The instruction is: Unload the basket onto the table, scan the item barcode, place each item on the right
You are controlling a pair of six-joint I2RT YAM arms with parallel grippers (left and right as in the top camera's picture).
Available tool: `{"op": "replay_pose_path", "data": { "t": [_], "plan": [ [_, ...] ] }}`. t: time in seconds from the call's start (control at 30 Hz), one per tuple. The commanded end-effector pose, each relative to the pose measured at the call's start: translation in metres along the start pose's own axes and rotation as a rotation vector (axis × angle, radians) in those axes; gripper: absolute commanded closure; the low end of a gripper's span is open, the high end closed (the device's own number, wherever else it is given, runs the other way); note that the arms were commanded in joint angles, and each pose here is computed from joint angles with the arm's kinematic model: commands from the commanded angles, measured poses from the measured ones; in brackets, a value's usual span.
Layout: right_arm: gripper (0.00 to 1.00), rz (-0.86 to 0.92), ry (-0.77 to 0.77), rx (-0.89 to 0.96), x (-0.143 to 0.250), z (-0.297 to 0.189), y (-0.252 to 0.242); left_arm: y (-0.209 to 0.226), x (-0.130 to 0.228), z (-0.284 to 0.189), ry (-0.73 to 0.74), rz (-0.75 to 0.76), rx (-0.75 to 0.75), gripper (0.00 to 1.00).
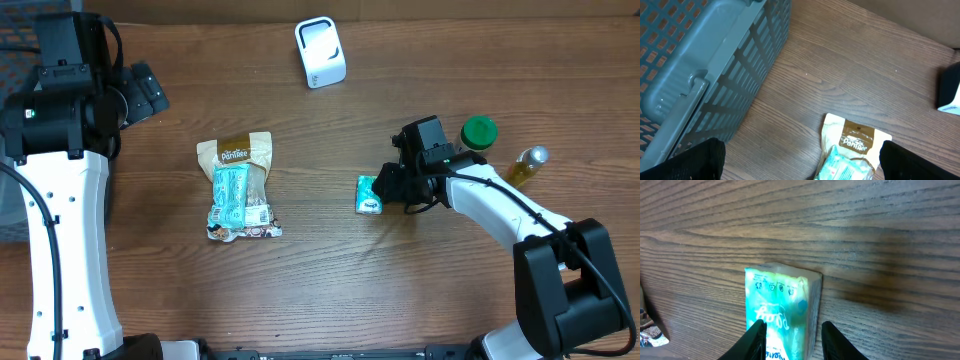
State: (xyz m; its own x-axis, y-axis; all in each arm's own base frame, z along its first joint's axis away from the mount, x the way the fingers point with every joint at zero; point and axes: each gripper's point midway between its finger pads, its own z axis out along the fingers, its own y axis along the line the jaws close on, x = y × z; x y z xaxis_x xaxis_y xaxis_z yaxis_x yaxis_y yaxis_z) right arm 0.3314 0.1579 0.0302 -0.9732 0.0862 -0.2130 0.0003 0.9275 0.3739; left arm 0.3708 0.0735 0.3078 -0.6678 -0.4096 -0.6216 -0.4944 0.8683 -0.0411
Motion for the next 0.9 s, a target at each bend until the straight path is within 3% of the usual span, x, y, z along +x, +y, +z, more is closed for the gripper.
{"op": "replay_pose_path", "data": {
  "t": [0.0,0.53,0.87],
  "plan": [
    [0.67,-0.004,-0.021,-0.019,-0.004,-0.006,0.004,0.002,-0.002,0.000,-0.007,-0.004,-0.012,0.00],
    [0.75,0.027,0.077,0.012,0.017,0.024,-0.012,0.002,-0.002,0.000,-0.007,-0.004,-0.012,0.00],
    [0.83,0.028,0.057,0.135,0.020,0.026,-0.036,0.002,-0.002,0.000,-0.007,-0.004,-0.012,0.00]
  ]
}}
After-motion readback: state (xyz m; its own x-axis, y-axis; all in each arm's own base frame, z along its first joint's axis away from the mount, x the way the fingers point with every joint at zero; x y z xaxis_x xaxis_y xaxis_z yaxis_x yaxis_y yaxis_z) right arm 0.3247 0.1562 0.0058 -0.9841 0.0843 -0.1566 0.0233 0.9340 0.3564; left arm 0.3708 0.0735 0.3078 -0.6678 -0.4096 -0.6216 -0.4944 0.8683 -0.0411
